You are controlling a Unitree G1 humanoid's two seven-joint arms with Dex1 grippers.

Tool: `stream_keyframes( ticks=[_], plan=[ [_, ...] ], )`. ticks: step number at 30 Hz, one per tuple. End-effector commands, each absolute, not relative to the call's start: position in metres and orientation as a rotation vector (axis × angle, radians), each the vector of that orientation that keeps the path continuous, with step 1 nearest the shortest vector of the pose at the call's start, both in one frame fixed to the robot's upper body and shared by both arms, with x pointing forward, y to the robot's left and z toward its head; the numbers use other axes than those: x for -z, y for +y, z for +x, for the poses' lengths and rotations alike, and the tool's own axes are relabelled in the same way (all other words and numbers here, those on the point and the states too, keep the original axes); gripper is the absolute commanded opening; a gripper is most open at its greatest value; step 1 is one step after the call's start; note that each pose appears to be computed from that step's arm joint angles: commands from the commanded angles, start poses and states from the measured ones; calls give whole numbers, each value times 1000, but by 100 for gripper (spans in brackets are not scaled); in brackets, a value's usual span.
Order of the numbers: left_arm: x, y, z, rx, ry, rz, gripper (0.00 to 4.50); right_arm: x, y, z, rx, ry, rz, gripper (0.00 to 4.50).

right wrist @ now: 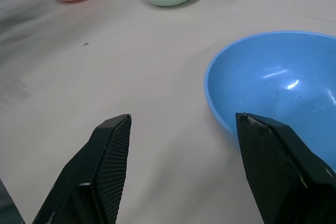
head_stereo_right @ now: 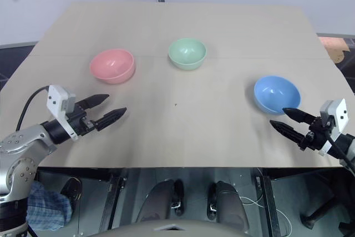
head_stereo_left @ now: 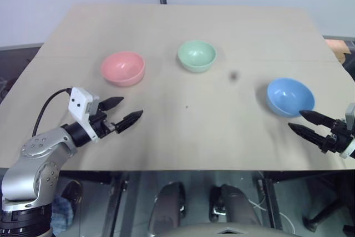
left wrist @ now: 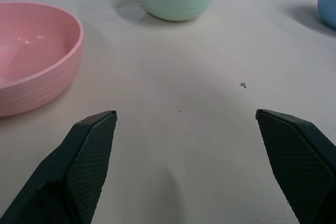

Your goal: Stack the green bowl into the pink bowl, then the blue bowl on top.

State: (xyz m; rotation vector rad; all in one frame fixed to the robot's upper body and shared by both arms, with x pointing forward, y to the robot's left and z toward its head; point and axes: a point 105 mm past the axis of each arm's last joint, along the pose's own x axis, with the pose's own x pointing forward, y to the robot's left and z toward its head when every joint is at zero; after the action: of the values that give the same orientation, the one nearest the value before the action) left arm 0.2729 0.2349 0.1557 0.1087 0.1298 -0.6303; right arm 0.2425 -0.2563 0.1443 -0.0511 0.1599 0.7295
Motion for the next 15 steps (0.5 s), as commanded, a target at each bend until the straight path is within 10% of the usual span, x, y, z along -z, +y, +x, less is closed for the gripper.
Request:
stream_keyframes(
  ticks=[1, 15],
  plan=[
    [-172, 236, 271, 619, 67, 149, 450, -154, -257, 243, -735, 127, -87, 349],
    [-174, 240, 274, 618, 67, 161, 450, -154, -254, 245, -737, 112, -80, 349]
  ],
)
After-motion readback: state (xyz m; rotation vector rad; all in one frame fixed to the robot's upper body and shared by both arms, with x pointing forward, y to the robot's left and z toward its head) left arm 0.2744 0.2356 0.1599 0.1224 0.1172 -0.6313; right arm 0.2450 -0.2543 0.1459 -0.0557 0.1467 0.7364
